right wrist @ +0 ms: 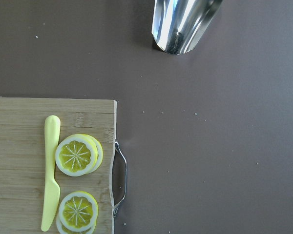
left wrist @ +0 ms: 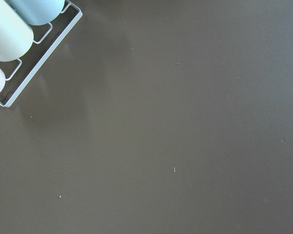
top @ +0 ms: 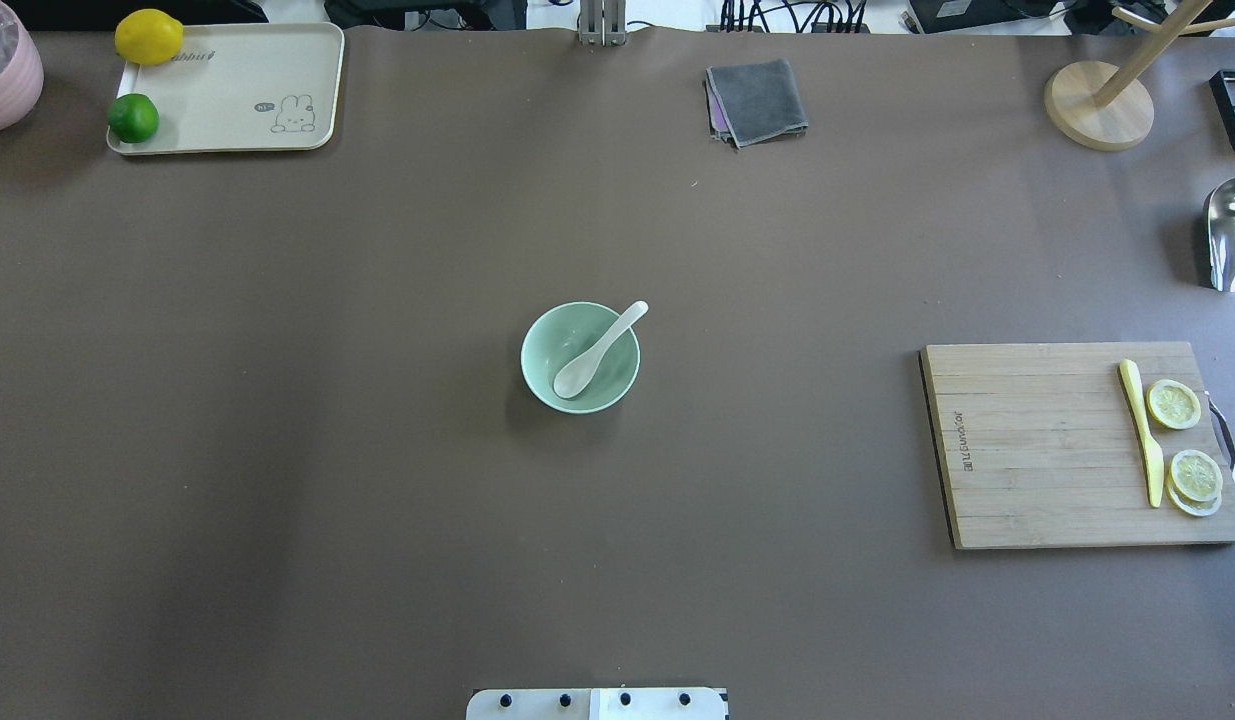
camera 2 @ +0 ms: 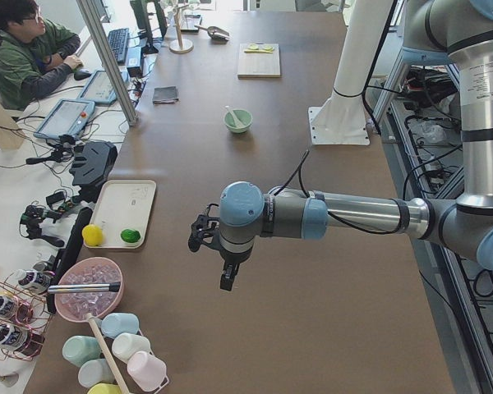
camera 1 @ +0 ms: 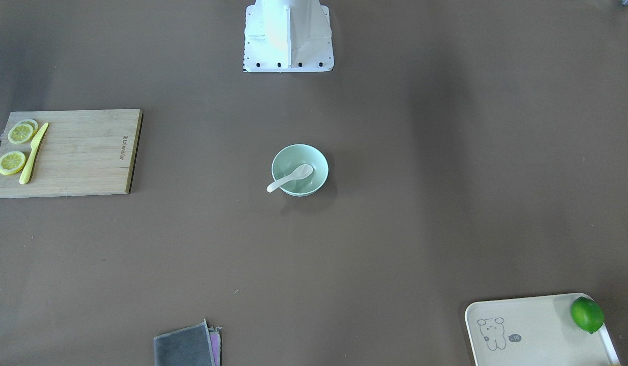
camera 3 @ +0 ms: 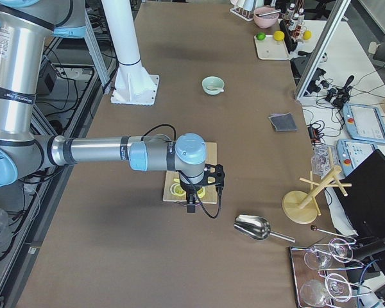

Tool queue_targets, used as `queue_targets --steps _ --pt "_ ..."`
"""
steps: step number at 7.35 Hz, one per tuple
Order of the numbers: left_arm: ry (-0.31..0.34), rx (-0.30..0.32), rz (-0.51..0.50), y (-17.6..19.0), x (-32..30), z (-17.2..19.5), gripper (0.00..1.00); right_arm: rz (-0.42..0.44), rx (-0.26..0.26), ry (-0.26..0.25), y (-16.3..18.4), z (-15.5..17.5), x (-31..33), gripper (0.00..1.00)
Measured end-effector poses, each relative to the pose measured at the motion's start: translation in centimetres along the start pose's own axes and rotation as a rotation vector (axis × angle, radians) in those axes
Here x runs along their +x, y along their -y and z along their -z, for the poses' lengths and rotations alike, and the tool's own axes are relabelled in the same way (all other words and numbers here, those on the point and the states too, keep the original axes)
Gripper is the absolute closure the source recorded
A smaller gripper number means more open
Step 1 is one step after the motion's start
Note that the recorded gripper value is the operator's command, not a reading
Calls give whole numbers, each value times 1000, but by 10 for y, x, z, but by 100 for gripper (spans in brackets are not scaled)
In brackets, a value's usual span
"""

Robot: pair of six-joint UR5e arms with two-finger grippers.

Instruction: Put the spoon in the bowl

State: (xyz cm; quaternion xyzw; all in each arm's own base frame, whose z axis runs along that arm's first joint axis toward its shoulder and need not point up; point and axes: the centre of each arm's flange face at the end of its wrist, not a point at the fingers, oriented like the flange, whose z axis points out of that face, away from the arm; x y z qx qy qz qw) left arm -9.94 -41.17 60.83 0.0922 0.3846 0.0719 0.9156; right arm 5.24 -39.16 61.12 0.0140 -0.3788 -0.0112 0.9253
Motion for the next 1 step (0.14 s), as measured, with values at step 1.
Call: queue_targets --steps 1 --pt "0 -1 0 0 0 0 1 1 -2 0 0 -1 -1 0"
